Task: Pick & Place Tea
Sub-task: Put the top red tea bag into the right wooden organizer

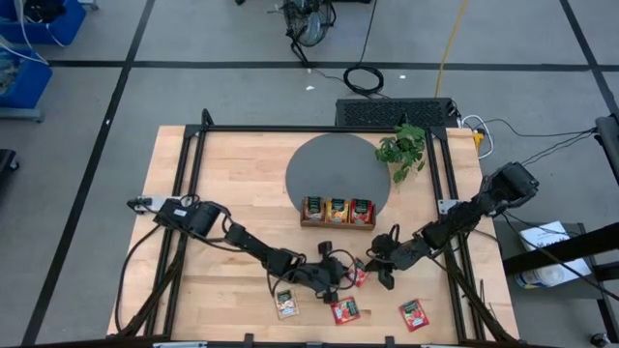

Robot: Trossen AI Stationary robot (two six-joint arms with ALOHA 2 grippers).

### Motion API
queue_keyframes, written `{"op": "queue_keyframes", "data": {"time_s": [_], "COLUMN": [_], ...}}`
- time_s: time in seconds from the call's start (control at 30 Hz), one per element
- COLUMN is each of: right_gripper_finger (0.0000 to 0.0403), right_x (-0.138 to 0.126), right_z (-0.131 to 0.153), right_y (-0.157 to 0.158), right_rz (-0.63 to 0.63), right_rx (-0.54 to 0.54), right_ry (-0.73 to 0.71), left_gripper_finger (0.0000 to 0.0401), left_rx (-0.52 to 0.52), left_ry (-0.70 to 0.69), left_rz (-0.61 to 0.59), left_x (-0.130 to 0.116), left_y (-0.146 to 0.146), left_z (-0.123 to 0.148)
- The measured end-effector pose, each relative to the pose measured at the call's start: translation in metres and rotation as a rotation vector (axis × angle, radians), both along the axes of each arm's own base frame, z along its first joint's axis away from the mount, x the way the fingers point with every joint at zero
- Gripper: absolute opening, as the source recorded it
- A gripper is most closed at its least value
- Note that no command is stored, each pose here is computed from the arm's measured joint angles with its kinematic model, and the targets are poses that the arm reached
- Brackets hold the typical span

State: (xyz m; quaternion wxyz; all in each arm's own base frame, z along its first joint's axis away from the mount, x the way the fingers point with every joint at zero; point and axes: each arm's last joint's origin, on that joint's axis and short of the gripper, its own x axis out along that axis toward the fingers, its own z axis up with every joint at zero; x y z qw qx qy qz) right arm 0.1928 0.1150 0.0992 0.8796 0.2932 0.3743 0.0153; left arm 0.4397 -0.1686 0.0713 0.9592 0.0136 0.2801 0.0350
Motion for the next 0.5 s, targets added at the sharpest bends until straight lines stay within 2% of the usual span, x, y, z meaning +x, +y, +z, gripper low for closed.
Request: {"op": "queue_keyframes", "data": {"time_s": [0.23, 0.37, 0.5], "right_gripper_finger": [0.0001, 0.0, 0.0], "right_x": [0.015, 0.018, 0.021], "right_z": [0.036, 0.064, 0.1], "right_y": [0.001, -0.005, -0.014], "right_rz": [0.085, 0.122, 0.126], "right_rx": [-0.021, -0.13, -0.253], "right_ry": [-0.109, -0.06, 0.008], "left_gripper_finger": [0.0063, 0.0063, 0.0063], "left_rx": [0.135, 0.174, 0.202], "left_ry": [0.045, 0.066, 0.092], "left_rz": [-0.049, -0.072, -0.104], "left_x": [-0.019, -0.03, -0.037], "left_y": [-0.022, -0.035, -0.044], "left_z": [0.031, 0.043, 0.041]}}
